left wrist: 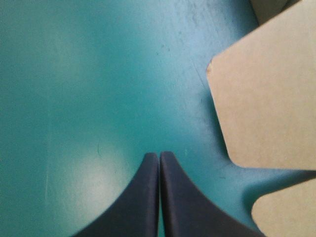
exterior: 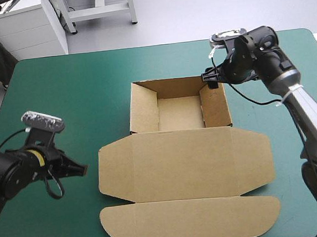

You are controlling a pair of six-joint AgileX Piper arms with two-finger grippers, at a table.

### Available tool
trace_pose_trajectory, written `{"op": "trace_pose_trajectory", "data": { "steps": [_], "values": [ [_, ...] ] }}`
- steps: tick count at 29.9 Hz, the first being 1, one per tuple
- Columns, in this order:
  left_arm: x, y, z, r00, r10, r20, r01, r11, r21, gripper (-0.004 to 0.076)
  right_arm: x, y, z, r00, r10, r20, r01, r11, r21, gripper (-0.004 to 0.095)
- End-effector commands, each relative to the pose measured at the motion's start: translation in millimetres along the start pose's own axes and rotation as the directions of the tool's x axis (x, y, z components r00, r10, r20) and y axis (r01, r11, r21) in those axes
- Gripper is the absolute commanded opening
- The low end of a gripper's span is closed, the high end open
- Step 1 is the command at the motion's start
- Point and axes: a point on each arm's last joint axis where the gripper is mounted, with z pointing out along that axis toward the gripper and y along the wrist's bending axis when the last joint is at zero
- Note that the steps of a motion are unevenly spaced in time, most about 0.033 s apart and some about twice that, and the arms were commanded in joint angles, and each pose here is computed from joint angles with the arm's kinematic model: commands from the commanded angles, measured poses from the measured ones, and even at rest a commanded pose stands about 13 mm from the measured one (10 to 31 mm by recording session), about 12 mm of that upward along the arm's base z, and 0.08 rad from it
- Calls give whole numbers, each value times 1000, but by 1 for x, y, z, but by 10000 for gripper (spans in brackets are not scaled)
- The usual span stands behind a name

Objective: Fold the box

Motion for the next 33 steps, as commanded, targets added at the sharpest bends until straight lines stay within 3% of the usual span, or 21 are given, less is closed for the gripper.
{"op": "trace_pose_trajectory", "data": {
  "steps": [1,5,15,22,26,31,33],
  "values": [
    [21,2,-3,995,-25,99,22,999,26,-10,-4,-2,4,1000,16,-11,-16,1000,-16,854],
    [49,3,-1,988,-37,153,29,998,54,-10,-4,-6,32,992,81,-95,-89,992,-84,854],
    [81,9,-9,974,-36,222,23,998,58,-10,15,-7,73,970,112,-213,-126,991,-52,853],
    [83,12,-11,968,-22,250,15,999,32,-10,19,-3,80,966,132,-222,-156,983,-93,821],
    [82,12,-11,967,-20,255,14,1000,28,-10,19,-2,79,963,142,-229,-167,981,-96,612],
    [81,12,-12,963,-21,269,13,999,31,-10,19,-2,79,963,142,-229,-167,981,-96,-29],
    [81,12,-12,963,-21,270,13,999,31,-10,19,-2,79,964,143,-225,-168,981,-97,-2]
  ]
}}
